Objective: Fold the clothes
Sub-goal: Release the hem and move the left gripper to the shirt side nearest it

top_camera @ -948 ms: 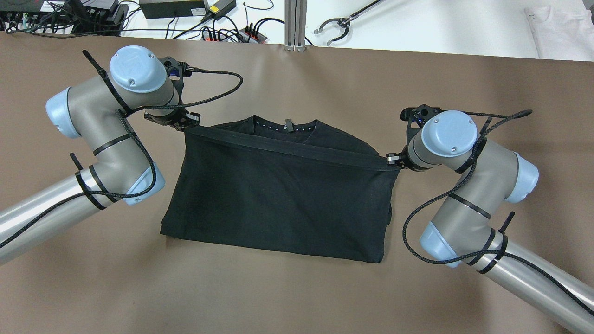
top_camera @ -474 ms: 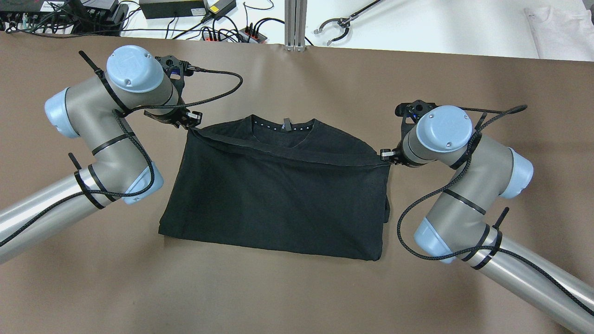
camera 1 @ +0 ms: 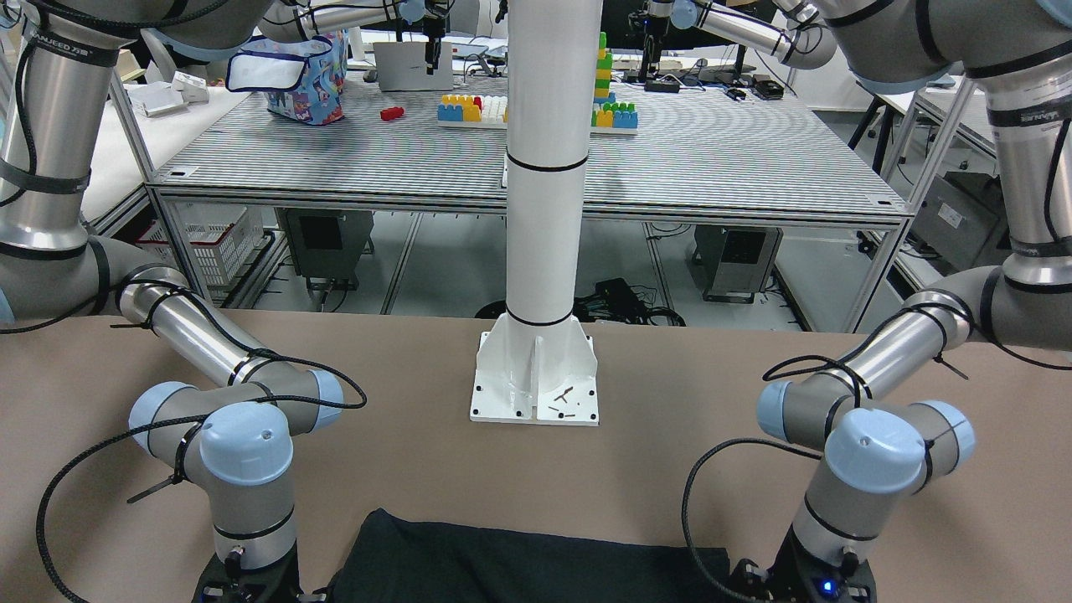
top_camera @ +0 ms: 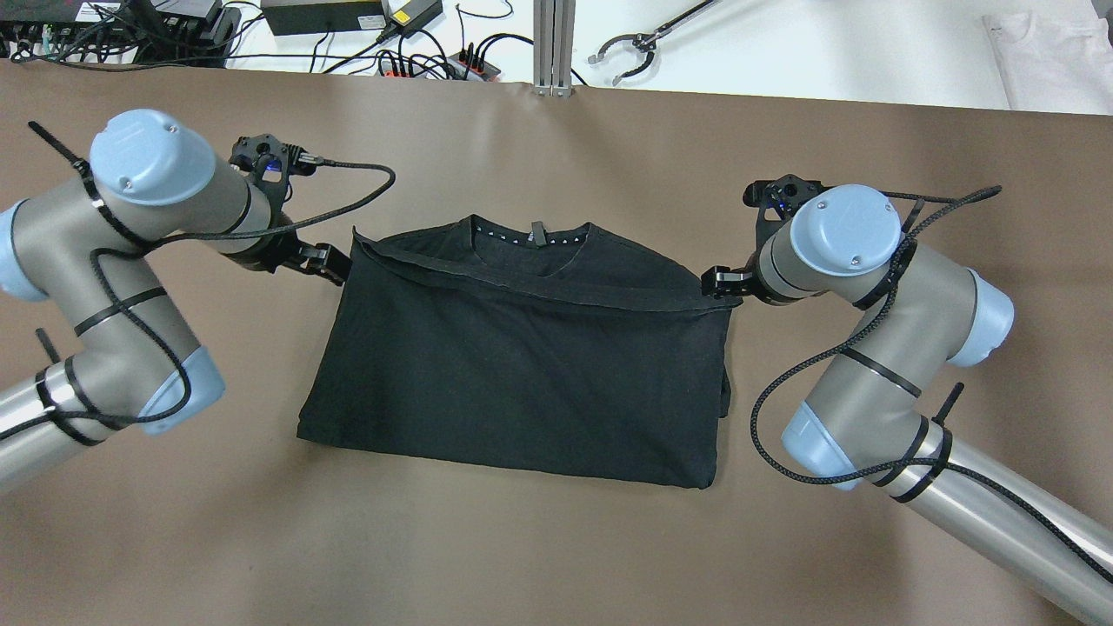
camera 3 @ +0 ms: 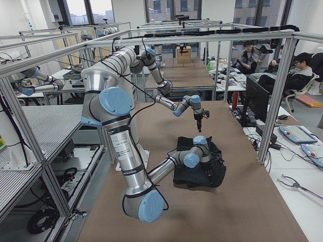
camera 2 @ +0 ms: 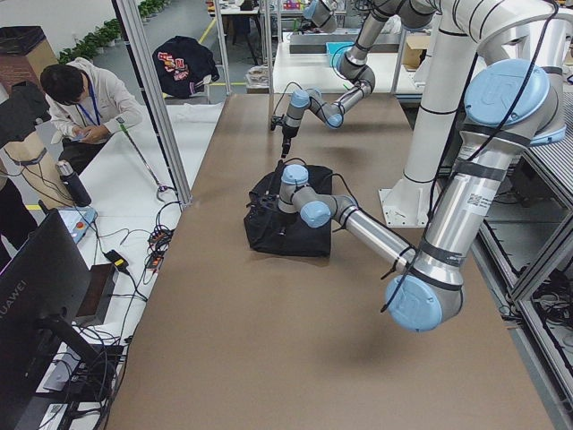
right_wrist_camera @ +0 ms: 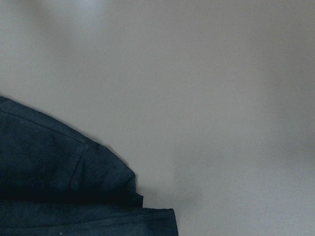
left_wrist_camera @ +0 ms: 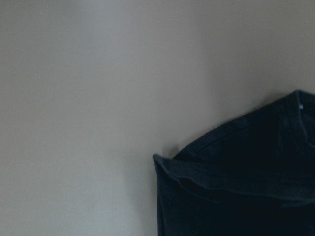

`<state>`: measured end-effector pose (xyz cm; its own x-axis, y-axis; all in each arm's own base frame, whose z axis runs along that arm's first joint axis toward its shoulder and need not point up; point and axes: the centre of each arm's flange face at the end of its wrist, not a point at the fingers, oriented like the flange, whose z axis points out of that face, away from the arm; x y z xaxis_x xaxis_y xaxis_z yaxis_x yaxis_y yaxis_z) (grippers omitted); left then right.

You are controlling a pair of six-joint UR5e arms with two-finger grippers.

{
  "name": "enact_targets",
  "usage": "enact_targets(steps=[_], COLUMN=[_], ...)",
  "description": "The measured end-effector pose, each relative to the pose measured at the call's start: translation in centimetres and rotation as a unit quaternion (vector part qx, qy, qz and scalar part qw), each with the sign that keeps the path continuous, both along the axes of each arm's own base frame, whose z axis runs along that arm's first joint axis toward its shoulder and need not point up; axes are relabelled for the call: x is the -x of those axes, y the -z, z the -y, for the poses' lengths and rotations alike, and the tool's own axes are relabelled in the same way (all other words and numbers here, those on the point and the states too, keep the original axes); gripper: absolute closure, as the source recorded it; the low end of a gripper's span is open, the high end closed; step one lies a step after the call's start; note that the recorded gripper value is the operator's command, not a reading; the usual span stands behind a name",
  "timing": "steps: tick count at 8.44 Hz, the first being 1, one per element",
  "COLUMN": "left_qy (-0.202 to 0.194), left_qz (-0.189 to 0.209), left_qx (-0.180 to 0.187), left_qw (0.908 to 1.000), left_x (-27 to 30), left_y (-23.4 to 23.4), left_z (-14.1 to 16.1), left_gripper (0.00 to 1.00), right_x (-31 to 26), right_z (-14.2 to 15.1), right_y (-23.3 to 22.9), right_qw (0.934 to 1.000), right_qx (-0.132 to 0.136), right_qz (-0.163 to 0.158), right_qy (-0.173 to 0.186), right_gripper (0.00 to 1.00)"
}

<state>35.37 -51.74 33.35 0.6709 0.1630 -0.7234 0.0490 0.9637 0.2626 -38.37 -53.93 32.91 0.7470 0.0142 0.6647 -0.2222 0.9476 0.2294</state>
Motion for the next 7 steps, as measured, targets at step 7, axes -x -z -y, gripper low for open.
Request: enact_targets(steps=[7], left_qy=[-0.057], left_qz=[0.003], left_qx=[0.021], left_qw=[0.9982], left_x=[-7.1], left_y=[-3.7], left_z=[-12.3], left_gripper=[0.39], right_x=[0.2], right_z=[-0.8], right_y=[-0.4], right_qw=[1.0000], right_qx=[0.000], right_qz=[-0.001], right_qy=[0.004], right_gripper=[0.06])
